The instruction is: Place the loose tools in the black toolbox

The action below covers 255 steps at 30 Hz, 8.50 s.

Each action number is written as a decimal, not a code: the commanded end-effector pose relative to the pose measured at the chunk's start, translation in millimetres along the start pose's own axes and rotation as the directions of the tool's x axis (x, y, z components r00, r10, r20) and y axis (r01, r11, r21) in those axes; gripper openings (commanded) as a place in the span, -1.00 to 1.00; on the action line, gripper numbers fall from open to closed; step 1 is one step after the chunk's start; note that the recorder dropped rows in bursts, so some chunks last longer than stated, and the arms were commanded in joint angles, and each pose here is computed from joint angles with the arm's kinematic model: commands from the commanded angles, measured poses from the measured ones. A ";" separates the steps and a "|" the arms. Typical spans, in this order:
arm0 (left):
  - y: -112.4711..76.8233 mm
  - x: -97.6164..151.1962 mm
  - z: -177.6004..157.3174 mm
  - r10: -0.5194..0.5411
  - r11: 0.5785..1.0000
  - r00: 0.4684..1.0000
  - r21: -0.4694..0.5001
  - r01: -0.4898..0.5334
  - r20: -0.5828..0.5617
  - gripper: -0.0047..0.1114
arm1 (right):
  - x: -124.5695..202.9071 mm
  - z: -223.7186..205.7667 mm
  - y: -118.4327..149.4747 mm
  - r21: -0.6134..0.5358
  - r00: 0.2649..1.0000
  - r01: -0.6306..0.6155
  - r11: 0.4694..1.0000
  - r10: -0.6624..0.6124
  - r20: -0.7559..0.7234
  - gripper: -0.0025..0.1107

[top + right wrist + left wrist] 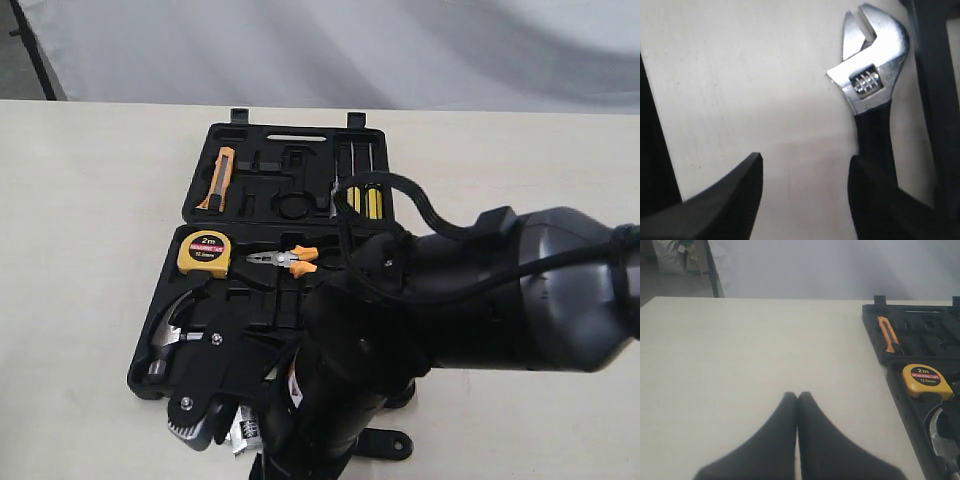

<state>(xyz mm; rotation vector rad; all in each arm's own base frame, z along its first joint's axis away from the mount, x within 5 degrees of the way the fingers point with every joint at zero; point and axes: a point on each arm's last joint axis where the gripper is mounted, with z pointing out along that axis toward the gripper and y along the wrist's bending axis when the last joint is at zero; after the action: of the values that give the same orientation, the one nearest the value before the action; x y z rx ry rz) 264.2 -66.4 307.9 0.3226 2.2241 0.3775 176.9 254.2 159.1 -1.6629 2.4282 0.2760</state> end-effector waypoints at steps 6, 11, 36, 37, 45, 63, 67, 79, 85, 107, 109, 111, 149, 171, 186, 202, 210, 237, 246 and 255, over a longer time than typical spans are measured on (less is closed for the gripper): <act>-0.3 1.5 -0.8 -0.022 1.000 1.000 0.014 0.022 0.007 -0.89 | 4.2 5.6 -2.5 0.060 0.997 0.029 0.998 -0.032 0.064 -0.07; -0.3 1.5 -0.8 -0.022 1.000 1.000 0.014 0.022 0.007 -0.89 | 6.2 8.3 -9.2 0.057 0.995 -0.082 0.995 0.078 0.058 -0.07; -0.3 1.5 -0.8 -0.022 1.000 1.000 0.014 0.022 0.007 -0.89 | 14.2 39.2 -35.5 0.079 0.989 -0.148 0.986 0.146 0.027 0.03; -0.3 1.5 -0.8 -0.022 1.000 1.000 0.014 0.022 0.007 -0.89 | 14.2 39.8 -35.7 0.079 0.989 -0.148 0.986 0.146 0.028 0.03; -0.3 1.5 -0.8 -0.022 1.000 1.000 0.014 0.022 0.007 -0.89 | 18.3 40.8 -21.2 0.032 0.998 0.010 0.999 -0.008 -0.066 -0.80; -0.3 1.5 -0.8 -0.022 1.000 1.000 0.014 0.022 0.007 -0.89 | 14.0 38.6 -12.8 0.021 0.997 0.061 0.998 -0.060 -0.045 -0.88; -0.3 1.5 -0.8 -0.022 1.000 1.000 0.014 0.022 0.007 -0.89 | 14.5 38.6 -12.3 0.015 0.997 0.055 0.998 -0.054 -0.050 -0.38; -0.3 1.5 -0.8 -0.022 1.000 1.000 0.014 0.022 0.007 -0.89 | -21.8 19.9 -18.3 0.011 0.999 0.032 0.999 -0.032 0.012 -0.11; -0.3 1.5 -0.8 -0.022 1.000 1.000 0.014 0.022 0.007 -0.89 | -15.0 42.4 -19.1 -0.015 0.998 0.027 1.000 -0.027 -0.064 -0.11; -0.3 1.5 -0.8 -0.022 1.000 1.000 0.014 0.022 0.007 -0.89 | -62.2 -51.6 -25.8 0.066 0.969 0.244 0.967 -0.246 0.018 -0.95; -0.3 1.5 -0.8 -0.022 1.000 1.000 0.014 0.022 0.007 -0.89 | -65.3 -58.1 -34.9 0.113 0.967 0.251 0.961 -0.255 0.018 -0.96; -0.3 1.5 -0.8 -0.022 1.000 1.000 0.014 0.022 0.007 -0.89 | -66.5 -60.1 -46.3 0.120 0.978 0.200 0.972 -0.205 0.034 -0.96; -0.3 1.5 -0.8 -0.022 1.000 1.000 0.014 0.022 0.007 -0.89 | -32.9 66.1 -22.0 -0.044 0.992 0.000 0.999 -0.005 -0.123 -0.96; -0.3 1.5 -0.8 -0.022 1.000 1.000 0.014 0.022 0.007 -0.89 | -49.0 -3.0 -11.0 0.038 0.988 0.150 0.988 -0.151 0.043 -0.96; -0.3 1.5 -0.8 -0.022 1.000 1.000 0.014 0.022 0.007 -0.89 | -54.1 -44.5 -121.9 0.159 0.999 -0.048 0.986 0.049 0.000 -0.96; -0.3 1.5 -0.8 -0.022 1.000 1.000 0.014 0.022 0.007 -0.89 | -69.5 19.8 -157.8 0.087 0.983 0.146 0.985 -0.136 -0.120 -0.96; -0.3 1.5 -0.8 -0.022 1.000 1.000 0.014 0.022 0.007 -0.89 | -71.0 21.7 -160.8 0.111 0.974 0.210 0.971 -0.197 -0.114 -0.96; -0.3 1.5 -0.8 -0.022 1.000 1.000 0.014 0.022 0.007 -0.89 | -84.3 0.5 -156.9 0.080 0.999 -0.016 0.997 0.019 -0.043 -0.19; -0.3 1.5 -0.8 -0.022 1.000 1.000 0.014 0.022 0.007 -0.89 | -87.6 -16.7 -162.0 0.138 0.990 -0.126 0.982 0.133 -0.043 -0.96; -0.3 1.5 -0.8 -0.022 1.000 1.000 0.014 0.022 0.007 -0.89 | -70.7 54.0 -159.7 0.077 0.964 -0.180 0.981 0.192 -0.184 -0.96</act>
<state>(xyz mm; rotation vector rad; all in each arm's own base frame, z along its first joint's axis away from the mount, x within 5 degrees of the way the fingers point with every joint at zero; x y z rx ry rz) 264.2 -66.4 307.9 0.3226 2.2241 0.3775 358.7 275.1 143.5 -1.4733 2.6388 0.0706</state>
